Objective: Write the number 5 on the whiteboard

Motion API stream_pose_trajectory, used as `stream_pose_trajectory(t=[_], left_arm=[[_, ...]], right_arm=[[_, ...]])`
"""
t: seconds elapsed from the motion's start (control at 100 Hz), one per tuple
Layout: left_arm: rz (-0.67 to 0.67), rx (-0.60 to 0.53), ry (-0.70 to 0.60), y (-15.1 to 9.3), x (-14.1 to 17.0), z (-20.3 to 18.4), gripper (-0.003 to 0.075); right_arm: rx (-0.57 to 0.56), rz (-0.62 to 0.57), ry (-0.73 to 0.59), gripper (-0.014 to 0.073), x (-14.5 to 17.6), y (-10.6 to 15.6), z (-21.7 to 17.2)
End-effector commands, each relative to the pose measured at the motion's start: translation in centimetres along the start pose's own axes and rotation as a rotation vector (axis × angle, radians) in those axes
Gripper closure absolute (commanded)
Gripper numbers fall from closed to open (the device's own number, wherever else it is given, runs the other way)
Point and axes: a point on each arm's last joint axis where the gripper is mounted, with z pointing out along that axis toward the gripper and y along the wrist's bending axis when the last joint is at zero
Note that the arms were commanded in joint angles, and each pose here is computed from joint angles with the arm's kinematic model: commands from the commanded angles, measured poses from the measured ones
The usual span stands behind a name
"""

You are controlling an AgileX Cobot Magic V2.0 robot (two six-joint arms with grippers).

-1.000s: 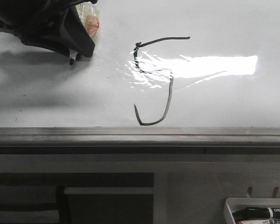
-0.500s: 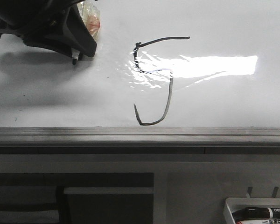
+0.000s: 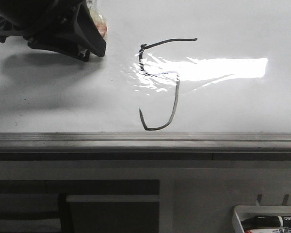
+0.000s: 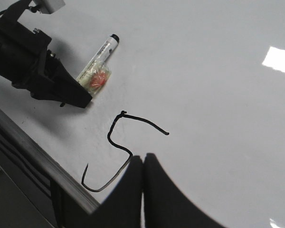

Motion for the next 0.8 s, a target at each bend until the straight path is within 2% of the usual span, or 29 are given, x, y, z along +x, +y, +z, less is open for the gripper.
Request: stream_pose_trajectory(t=[0.0,0.32,0.56,0.79], left_arm=[[-0.001,0.005,-0.103,-0.11,-1.46,-0.23,0.0488],[-0.001,0.005,-0.103,-0.11,-1.46,-0.23,0.0484],[-0.001,0.005,-0.103,-0.11,-1.46,-0.23,0.0314],[-0.001,0.005,-0.103,-0.11,-1.46,-0.23,0.0289]], right_arm=[[-0.010,-0.015,-0.086,0.0656,-1.29,-0.13,-0.45],[-0.010,-0.015,-0.086,0.0656,-1.29,-0.13,-0.45],[-0.011,-0.013,-0.086,0.0656,-1.29,-0.12,-0.45],[-0.011,-0.013,-0.086,0.0656,-1.29,-0.12,-0.45]])
